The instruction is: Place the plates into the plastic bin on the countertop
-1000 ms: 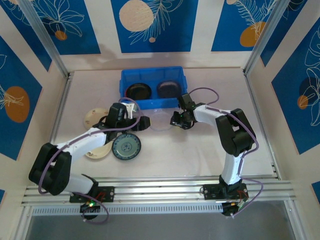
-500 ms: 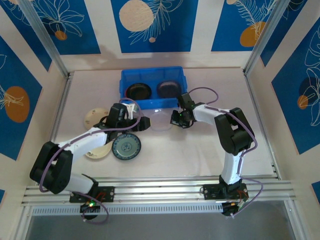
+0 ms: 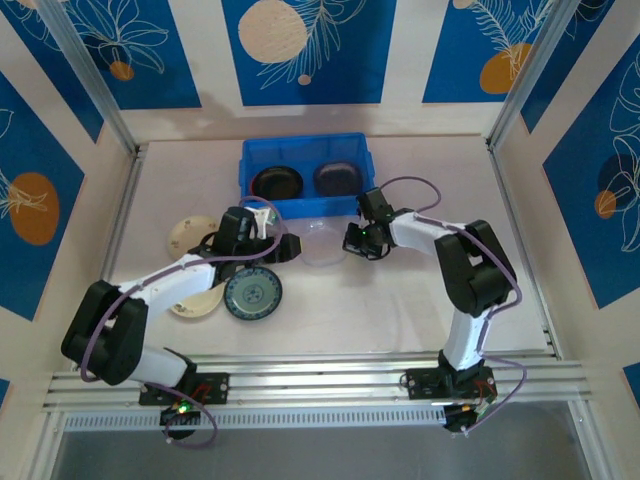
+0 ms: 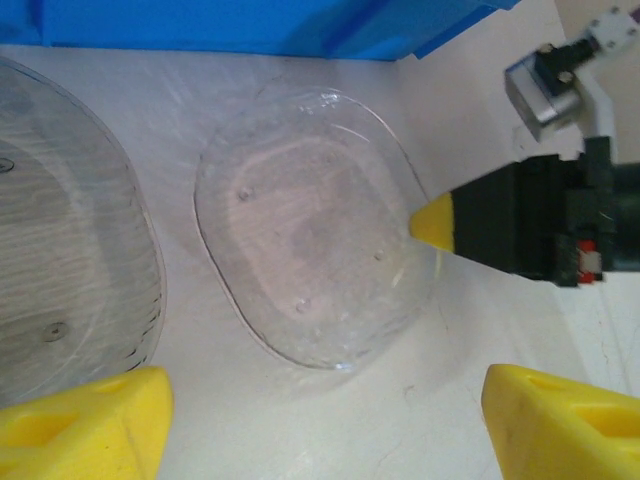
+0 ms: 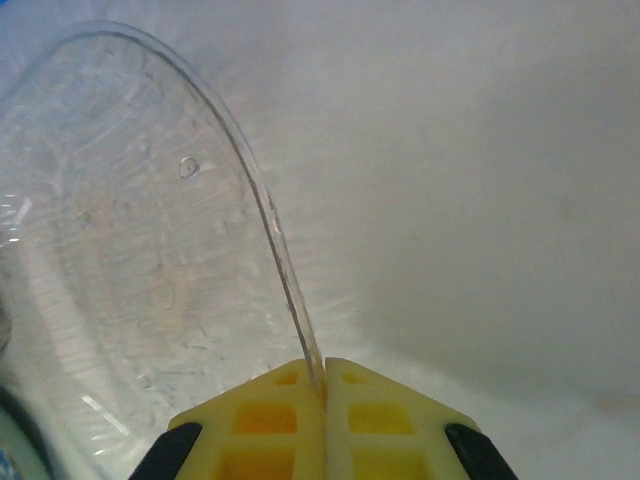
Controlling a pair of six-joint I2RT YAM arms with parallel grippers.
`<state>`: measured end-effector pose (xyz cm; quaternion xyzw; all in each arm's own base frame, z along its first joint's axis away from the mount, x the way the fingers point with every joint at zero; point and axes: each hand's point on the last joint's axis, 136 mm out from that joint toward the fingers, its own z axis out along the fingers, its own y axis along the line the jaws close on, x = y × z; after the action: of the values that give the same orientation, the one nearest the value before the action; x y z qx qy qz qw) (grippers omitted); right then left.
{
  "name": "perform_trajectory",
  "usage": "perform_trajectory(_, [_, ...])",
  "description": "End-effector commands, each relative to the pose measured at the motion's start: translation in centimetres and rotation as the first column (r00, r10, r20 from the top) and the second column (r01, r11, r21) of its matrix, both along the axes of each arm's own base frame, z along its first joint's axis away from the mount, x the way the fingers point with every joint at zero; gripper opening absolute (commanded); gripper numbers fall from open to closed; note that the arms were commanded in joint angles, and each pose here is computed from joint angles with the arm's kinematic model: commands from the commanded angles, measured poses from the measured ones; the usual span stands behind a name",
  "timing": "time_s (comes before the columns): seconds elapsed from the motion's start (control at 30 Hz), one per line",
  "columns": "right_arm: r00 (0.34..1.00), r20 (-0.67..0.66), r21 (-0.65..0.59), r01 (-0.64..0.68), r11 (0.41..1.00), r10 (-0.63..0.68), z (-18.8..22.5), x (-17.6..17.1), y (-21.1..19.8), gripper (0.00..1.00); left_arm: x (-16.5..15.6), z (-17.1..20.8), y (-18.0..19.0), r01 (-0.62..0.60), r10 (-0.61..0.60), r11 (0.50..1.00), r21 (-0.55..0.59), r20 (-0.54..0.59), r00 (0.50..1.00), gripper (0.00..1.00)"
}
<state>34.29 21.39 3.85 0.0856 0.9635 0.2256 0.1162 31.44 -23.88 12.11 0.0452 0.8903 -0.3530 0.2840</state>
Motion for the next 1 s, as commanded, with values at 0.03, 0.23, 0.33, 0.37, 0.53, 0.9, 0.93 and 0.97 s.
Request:
perform_trajectory(0.03, [0.999, 0.032, 0.036, -0.027, 0.999, 0.026, 3.2, -1.7, 0.3, 0.0, 0.1, 0.0, -0.7, 0.006, -0.007, 1.0, -0.026, -0.004, 1.0, 0.79])
perform_trajectory(0.23, [0.996, 0.069, 0.075, -0.066, 0.995, 0.061, 5.8, -2.7, 1.6, 0.0, 0.3, 0.0, -1.0, 0.002, -0.003, 0.999, -0.039, -0.011, 1.0, 0.7])
perform_trajectory(0.33, [0.993, 0.086, 0.097, -0.087, 0.992, 0.079, 6.8, -2.8, 2.3, 0.0, 0.5, 0.2, -1.1, 0.001, -0.002, 0.999, -0.047, -0.01, 1.0, 0.61])
perform_trajectory(0.37, [0.993, 0.089, 0.102, -0.089, 0.991, 0.08, 7.1, -2.9, 2.4, 0.0, 0.6, 0.3, -1.1, 0.001, -0.001, 0.999, -0.049, -0.01, 1.0, 0.57])
perform_trajectory(0.53, [0.988, 0.12, 0.118, -0.11, 0.987, 0.095, 8.3, -2.9, 2.9, 0.0, 0.8, 0.3, -0.8, -0.021, 0.02, 0.999, -0.046, -0.013, 1.0, 0.4])
perform_trajectory(0.9, [0.982, 0.158, 0.159, -0.125, 0.979, 0.099, 9.9, -3.0, 3.4, 0.0, 1.2, 0.7, -1.1, -0.018, 0.017, 0.998, -0.054, -0.016, 1.0, 0.27])
perform_trajectory(0.93, [0.982, 0.161, 0.161, -0.125, 0.979, 0.099, 10.1, -3.0, 3.4, 0.0, 1.2, 0.7, -1.2, -0.016, 0.015, 0.998, -0.054, -0.018, 1.0, 0.28])
perform_trajectory(0.97, [0.981, 0.165, 0.162, -0.126, 0.979, 0.099, 10.2, -3.0, 3.4, 0.0, 1.3, 0.6, -1.2, -0.018, 0.017, 0.998, -0.053, -0.02, 1.0, 0.31])
